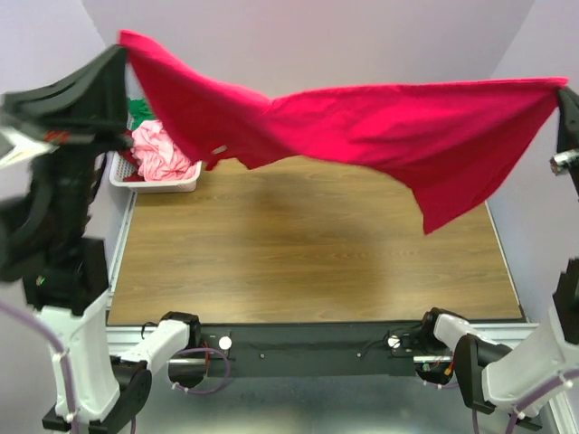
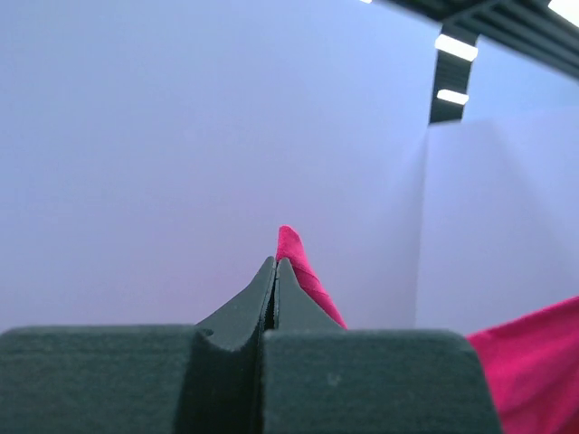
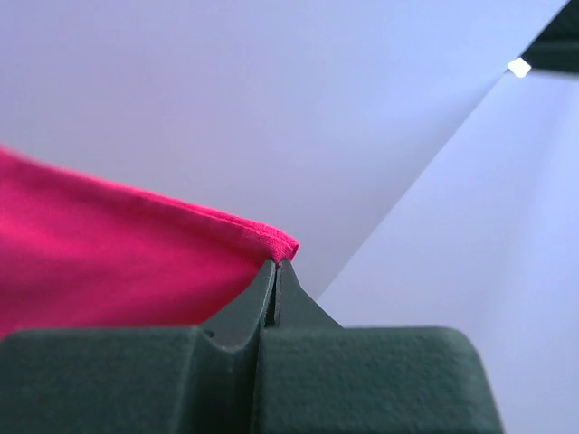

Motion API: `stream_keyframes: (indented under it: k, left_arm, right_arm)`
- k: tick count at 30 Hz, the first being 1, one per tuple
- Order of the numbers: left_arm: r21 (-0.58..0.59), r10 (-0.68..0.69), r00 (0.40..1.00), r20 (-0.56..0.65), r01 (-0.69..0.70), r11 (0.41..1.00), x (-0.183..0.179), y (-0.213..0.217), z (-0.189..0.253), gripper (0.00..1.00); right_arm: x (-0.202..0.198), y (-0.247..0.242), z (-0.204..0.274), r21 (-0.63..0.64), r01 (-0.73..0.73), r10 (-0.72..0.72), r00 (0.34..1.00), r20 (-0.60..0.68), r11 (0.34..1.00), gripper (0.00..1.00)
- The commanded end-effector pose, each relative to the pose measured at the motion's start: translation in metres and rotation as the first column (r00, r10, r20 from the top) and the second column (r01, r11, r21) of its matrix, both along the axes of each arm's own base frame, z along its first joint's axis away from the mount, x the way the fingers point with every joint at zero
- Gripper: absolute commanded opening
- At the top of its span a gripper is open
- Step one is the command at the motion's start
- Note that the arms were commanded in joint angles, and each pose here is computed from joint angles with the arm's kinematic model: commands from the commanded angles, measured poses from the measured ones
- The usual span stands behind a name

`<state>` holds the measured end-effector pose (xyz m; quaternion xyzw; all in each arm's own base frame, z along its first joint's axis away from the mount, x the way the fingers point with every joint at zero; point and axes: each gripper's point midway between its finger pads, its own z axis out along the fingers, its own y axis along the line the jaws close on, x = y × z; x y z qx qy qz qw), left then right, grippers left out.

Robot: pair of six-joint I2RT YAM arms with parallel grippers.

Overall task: Fold and stack the t-shirts
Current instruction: Flatten the tshirt out

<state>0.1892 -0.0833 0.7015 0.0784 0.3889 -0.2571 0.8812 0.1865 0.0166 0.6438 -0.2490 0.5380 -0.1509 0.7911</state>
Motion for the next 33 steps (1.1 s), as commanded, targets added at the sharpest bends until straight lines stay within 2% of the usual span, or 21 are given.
stream_keyframes:
  k: [1,3,8,11,13,14,16,17,18,19,20,21,23,24,27,28,29,30,32,33]
  left_arm:
    - [-0.033,-0.027,0.995,0.101,0.031,0.999,-0.043,0.004,0.029,0.00]
    - [-0.038,-0.027,0.989,0.145,0.032,0.999,-0.066,0.007,0.039,0.00]
    - [-0.044,-0.023,0.979,0.201,0.033,0.998,-0.097,0.012,0.049,0.00]
    - [-0.047,-0.011,0.981,0.193,0.020,0.999,-0.095,0.014,0.045,0.00]
    - [-0.043,-0.001,0.990,0.143,0.008,0.999,-0.074,0.012,0.031,0.00]
    - [-0.048,0.008,0.992,0.125,-0.002,0.999,-0.066,0.013,0.025,0.00]
    - [-0.032,0.000,0.999,0.036,0.001,0.999,-0.030,0.006,-0.006,0.00]
    - [-0.027,-0.007,1.000,0.007,0.007,1.000,-0.020,0.004,-0.018,0.00]
    - [-0.017,-0.016,1.000,-0.026,0.015,1.000,-0.008,0.000,-0.033,0.00]
    - [-0.010,-0.021,0.995,-0.097,0.020,1.000,0.022,-0.006,-0.065,0.00]
    - [-0.008,-0.022,0.991,-0.134,0.021,1.000,0.035,-0.008,-0.082,0.00]
    - [0.001,-0.016,0.977,-0.212,0.017,1.000,0.064,-0.012,-0.120,0.00]
    - [0.009,-0.006,0.952,-0.307,0.009,1.000,0.098,-0.017,-0.165,0.00]
    - [0.017,-0.005,0.936,-0.351,0.012,1.000,0.114,-0.019,-0.187,0.00]
    - [0.049,0.022,0.863,-0.505,0.003,0.999,0.174,-0.027,-0.278,0.00]
    - [0.058,0.037,0.846,-0.533,-0.007,0.998,0.187,-0.028,-0.295,0.00]
    - [0.071,0.050,0.804,-0.592,-0.009,0.997,0.212,-0.030,-0.328,0.00]
    - [0.087,0.062,0.786,-0.616,-0.011,0.996,0.225,-0.032,-0.344,0.00]
    - [0.100,0.077,0.752,-0.654,-0.014,0.995,0.252,-0.035,-0.367,0.00]
    - [0.117,0.091,0.695,-0.714,-0.010,0.993,0.275,-0.036,-0.405,0.00]
  right_arm:
    - [-0.022,-0.004,0.025,0.072,0.052,-0.058,0.996,0.072,0.996,0.00]
    - [-0.036,-0.003,0.039,0.078,0.063,-0.073,0.989,0.128,0.995,0.00]
    - [-0.052,-0.006,0.050,0.094,0.100,-0.116,0.976,0.186,0.991,0.01]
    - [-0.041,-0.009,0.036,0.107,0.101,-0.115,0.983,0.140,0.989,0.00]
    - [-0.032,-0.009,0.022,0.108,0.088,-0.098,0.990,0.096,0.990,0.00]
    - [-0.012,-0.015,-0.001,0.124,0.088,-0.091,0.996,0.020,0.988,0.00]
    - [-0.002,-0.010,-0.024,0.123,0.055,-0.050,0.998,-0.039,0.991,0.00]
    - [0.025,-0.017,-0.064,0.153,0.054,-0.030,0.988,-0.150,0.987,0.01]
    - [0.033,-0.017,-0.078,0.156,0.039,-0.011,0.984,-0.178,0.987,0.00]
    - [0.042,-0.014,-0.099,0.163,0.013,0.023,0.975,-0.222,0.986,0.00]
    - [0.056,-0.017,-0.139,0.195,0.015,0.046,0.952,-0.302,0.981,0.00]
    - [0.064,-0.017,-0.156,0.203,0.003,0.064,0.943,-0.326,0.979,0.00]
    - [0.076,-0.015,-0.193,0.226,-0.021,0.110,0.915,-0.389,0.974,0.01]
    - [0.091,-0.018,-0.235,0.254,-0.018,0.137,0.878,-0.458,0.967,0.00]
    - [0.119,-0.019,-0.310,0.315,-0.033,0.211,0.808,-0.550,0.948,0.00]
    - [0.127,-0.019,-0.331,0.340,-0.036,0.237,0.784,-0.574,0.940,0.00]
    - [0.139,-0.021,-0.356,0.362,-0.031,0.261,0.752,-0.606,0.932,0.00]
    - [0.152,-0.024,-0.367,0.366,-0.045,0.273,0.752,-0.600,0.930,0.00]
    - [0.166,-0.025,-0.403,0.405,-0.037,0.311,0.705,-0.638,0.914,0.00]
    - [0.174,-0.027,-0.417,0.415,-0.034,0.324,0.684,-0.654,0.909,0.00]
